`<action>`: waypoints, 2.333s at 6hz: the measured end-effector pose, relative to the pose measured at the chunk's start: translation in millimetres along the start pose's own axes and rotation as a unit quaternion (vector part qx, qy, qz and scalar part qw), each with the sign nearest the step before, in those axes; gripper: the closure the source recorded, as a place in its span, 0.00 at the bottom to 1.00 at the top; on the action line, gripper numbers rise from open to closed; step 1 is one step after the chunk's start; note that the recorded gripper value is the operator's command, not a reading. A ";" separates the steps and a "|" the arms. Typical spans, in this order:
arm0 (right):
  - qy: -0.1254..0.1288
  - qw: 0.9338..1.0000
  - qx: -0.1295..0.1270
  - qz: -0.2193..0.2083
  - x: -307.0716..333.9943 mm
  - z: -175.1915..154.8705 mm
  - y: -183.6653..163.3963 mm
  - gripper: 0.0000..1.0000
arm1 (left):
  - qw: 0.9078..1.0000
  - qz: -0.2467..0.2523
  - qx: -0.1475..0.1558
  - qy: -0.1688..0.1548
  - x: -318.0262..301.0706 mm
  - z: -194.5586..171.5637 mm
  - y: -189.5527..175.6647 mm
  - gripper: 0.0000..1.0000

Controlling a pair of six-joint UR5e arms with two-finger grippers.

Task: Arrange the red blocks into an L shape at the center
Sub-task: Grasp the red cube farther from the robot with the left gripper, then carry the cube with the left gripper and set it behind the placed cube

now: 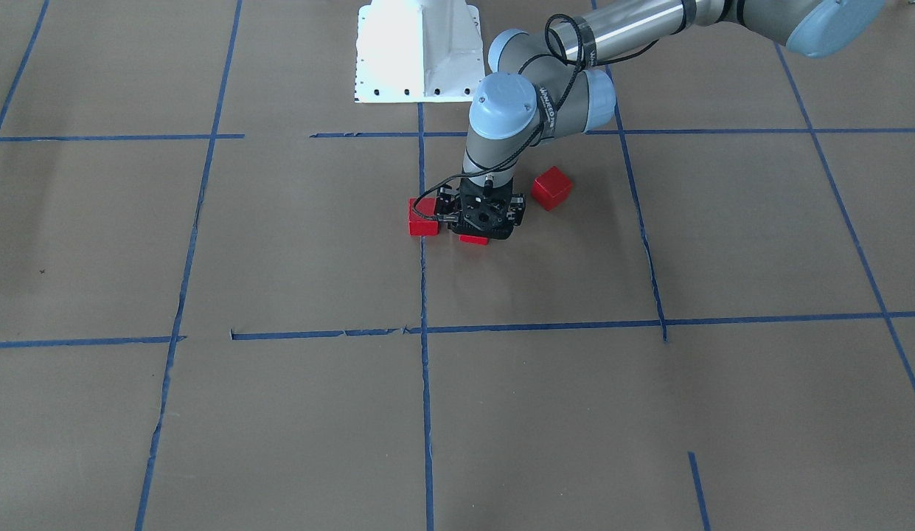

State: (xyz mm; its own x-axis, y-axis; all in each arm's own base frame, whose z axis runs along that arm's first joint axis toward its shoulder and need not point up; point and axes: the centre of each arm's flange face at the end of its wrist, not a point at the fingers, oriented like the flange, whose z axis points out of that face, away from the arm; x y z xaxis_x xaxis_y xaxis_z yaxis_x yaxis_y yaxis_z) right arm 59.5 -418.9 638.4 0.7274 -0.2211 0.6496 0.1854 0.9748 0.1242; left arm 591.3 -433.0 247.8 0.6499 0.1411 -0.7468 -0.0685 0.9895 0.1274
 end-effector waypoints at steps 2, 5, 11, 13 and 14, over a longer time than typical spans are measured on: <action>0.000 1.000 0.000 0.002 0.0 0.0 0.0 0.00 | 1.000 -0.005 0.003 -0.002 0.5 -6.8 -7.9 0.94; -0.001 1.000 0.000 0.007 -0.1 0.0 0.0 0.00 | 0.997 -0.068 0.014 -0.016 29.3 -34.4 -54.7 0.94; -0.001 1.000 -0.001 0.008 1.2 1.6 0.4 0.00 | 0.997 -0.066 -0.009 -0.025 87.9 -6.1 -48.0 0.92; -0.001 1.000 -0.001 0.008 1.2 1.6 0.4 0.00 | 0.998 -0.063 -0.014 -0.027 90.5 0.3 -40.7 0.92; -0.001 1.000 -0.001 0.008 1.4 1.8 0.4 0.00 | 0.998 -0.062 -0.017 -0.027 92.3 3.1 -36.9 0.92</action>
State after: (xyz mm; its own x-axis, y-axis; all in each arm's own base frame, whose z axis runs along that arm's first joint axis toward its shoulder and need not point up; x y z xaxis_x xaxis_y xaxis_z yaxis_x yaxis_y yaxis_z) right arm 59.4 -418.7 640.7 0.7292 -0.2052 0.6528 0.1752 0.9782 0.1118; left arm 656.2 -456.5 176.2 0.6952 0.0160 -0.7187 -0.0097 0.9999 0.0129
